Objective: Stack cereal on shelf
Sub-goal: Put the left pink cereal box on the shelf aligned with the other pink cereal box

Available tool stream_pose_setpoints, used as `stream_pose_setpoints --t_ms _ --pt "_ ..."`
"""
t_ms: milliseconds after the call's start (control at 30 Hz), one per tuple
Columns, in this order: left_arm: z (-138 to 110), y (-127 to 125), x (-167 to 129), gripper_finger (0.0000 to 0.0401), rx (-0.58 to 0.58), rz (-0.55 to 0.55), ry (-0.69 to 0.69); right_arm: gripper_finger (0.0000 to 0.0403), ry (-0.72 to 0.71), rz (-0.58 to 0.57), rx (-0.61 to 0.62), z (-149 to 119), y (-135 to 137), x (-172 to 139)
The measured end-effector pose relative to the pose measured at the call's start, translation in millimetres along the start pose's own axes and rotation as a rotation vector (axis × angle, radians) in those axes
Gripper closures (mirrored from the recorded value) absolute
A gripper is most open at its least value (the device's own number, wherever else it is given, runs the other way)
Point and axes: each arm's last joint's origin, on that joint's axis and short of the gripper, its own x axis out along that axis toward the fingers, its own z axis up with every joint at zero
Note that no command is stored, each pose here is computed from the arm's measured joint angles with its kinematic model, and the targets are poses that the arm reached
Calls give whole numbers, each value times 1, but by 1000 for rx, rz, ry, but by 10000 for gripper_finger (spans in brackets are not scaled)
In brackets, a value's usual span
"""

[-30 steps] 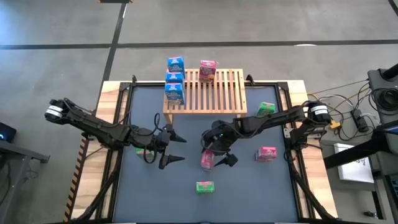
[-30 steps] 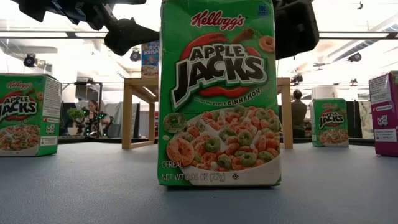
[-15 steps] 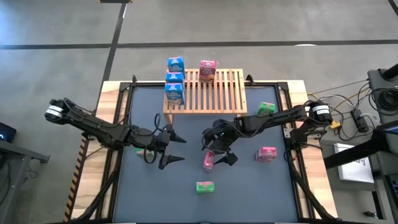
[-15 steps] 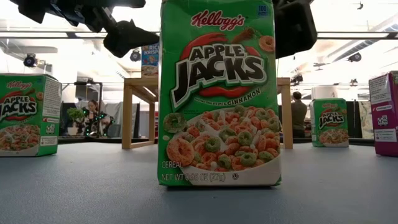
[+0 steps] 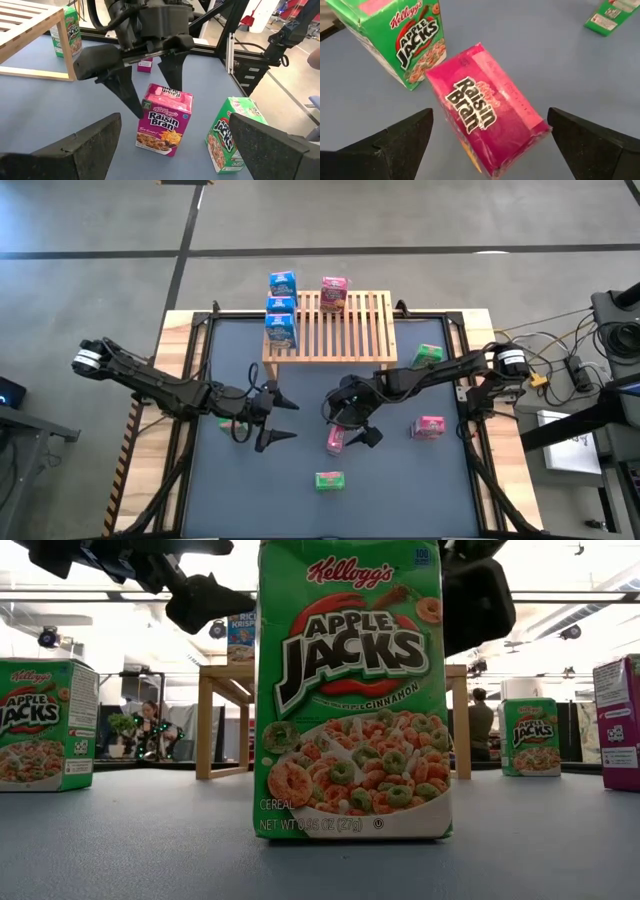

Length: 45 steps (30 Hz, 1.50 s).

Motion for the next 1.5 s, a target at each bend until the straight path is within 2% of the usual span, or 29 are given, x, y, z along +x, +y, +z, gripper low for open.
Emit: stream_pose_setpoints --t_ms 133,433,600,833,1067,1367,1500 --pt "0 0 0 47 0 0 0 51 -2 -2 -3 0 0 0" --pt "0 0 0 47 0 0 0 158 5 1 1 -1 0 -1" --pt "0 0 0 47 0 0 0 192 13 2 15 -2 -1 -2" --pt "0 0 0 47 0 0 1 203 27 -60 55 1 -3 -10" --pt "0 0 0 47 0 0 4 202 6 -182 139 21 -9 -26" --pt "-5 1 0 47 -1 5 25 202 -7 -379 196 62 -12 -74" --pt "-7 2 0 47 -4 7 31 202 20 -536 185 79 -12 -101"
